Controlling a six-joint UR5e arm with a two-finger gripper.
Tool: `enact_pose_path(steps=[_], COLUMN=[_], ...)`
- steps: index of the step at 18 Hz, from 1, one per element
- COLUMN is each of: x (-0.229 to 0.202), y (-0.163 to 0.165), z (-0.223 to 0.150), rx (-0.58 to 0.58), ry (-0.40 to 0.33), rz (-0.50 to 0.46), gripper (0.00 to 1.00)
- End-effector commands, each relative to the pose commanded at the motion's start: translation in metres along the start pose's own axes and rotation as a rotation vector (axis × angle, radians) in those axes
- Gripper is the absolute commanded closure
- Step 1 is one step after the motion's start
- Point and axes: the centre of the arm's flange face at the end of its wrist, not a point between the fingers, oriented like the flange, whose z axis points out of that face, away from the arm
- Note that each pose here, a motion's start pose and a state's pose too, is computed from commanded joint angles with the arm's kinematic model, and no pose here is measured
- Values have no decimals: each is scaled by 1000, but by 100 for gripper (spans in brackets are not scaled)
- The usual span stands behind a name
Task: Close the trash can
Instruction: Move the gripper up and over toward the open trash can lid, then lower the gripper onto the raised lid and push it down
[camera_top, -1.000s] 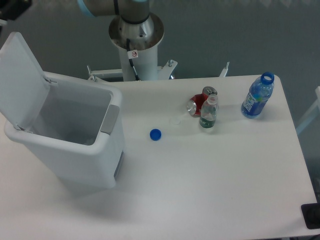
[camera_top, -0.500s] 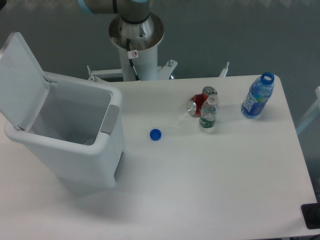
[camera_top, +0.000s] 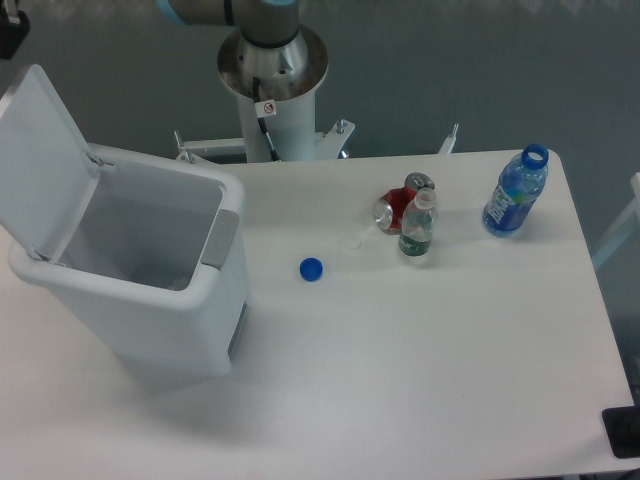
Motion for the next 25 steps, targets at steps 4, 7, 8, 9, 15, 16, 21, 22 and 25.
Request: enact_pose_path(steps=[4,7,8,9,15,16,21,22,25], x=[-3,-6,-8,-14,-46,-51,-70,-74,-84], y=[1,2,4,8,28,32,45,48,56], z=[-8,-4,-2,0,8,8,4,3,5], rx=[-18,-32,-36,-45,-76,-79,-90,-93,-101], ry=[-40,-49,-48,-52,-78,-85,-111,-116,-121], rz=[-2,-10,-17,-31,-96,-106,-144,-151,-171], gripper=[94,94,94,94,94,94,96,96,96])
